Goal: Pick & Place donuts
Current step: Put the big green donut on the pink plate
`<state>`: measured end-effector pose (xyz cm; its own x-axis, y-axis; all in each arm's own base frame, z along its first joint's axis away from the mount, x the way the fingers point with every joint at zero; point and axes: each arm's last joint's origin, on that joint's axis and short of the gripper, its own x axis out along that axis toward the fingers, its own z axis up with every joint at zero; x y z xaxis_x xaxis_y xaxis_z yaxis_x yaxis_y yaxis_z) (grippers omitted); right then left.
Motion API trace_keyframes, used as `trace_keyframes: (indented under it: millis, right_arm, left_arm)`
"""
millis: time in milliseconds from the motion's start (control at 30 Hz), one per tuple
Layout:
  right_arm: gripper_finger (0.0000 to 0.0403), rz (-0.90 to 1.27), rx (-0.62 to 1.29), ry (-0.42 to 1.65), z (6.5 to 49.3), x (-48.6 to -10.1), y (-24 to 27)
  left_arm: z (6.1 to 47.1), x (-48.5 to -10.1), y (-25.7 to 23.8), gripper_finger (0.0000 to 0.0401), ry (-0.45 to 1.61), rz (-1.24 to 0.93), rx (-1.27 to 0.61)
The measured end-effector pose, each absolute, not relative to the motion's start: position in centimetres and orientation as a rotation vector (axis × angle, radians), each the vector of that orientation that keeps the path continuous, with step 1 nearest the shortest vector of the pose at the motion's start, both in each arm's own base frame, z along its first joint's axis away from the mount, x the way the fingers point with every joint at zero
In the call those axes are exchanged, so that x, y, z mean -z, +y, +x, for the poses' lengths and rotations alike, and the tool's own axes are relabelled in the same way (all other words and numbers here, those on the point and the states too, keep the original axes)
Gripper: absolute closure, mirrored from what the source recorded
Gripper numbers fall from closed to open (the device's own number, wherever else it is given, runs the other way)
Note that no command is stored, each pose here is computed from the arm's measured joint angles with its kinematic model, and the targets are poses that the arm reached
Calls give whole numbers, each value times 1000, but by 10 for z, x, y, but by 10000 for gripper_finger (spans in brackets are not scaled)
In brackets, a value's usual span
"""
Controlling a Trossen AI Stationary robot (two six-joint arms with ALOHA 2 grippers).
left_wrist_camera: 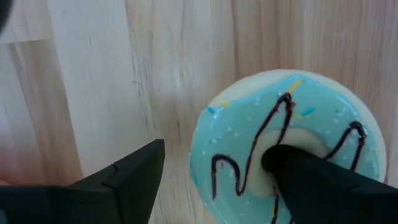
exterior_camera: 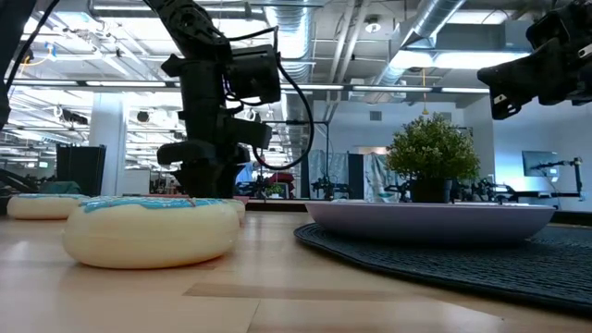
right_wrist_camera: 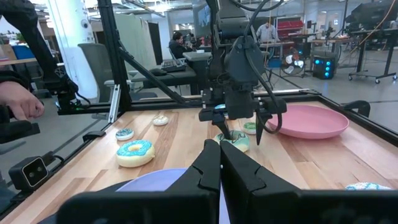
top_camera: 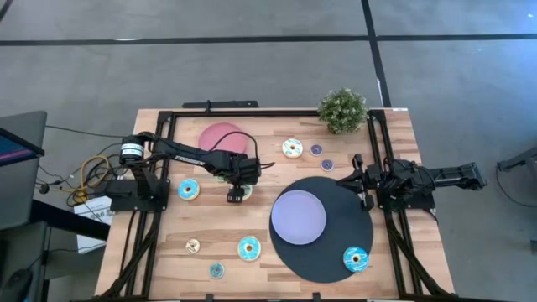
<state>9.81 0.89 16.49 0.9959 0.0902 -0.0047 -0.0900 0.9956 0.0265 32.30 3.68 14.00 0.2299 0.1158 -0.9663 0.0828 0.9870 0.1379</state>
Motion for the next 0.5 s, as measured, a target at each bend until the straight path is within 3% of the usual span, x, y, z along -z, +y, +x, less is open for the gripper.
trace_keyframes:
  millis: [267, 500]
  right_arm:
    - [403, 26, -90, 6, 98, -165, 9]
    - [403, 26, -90, 6, 98, -165, 9]
  left_arm:
    - [325, -142, 37, 180, 1339, 170, -18]
    - [325, -142, 36, 199, 1338, 168, -16]
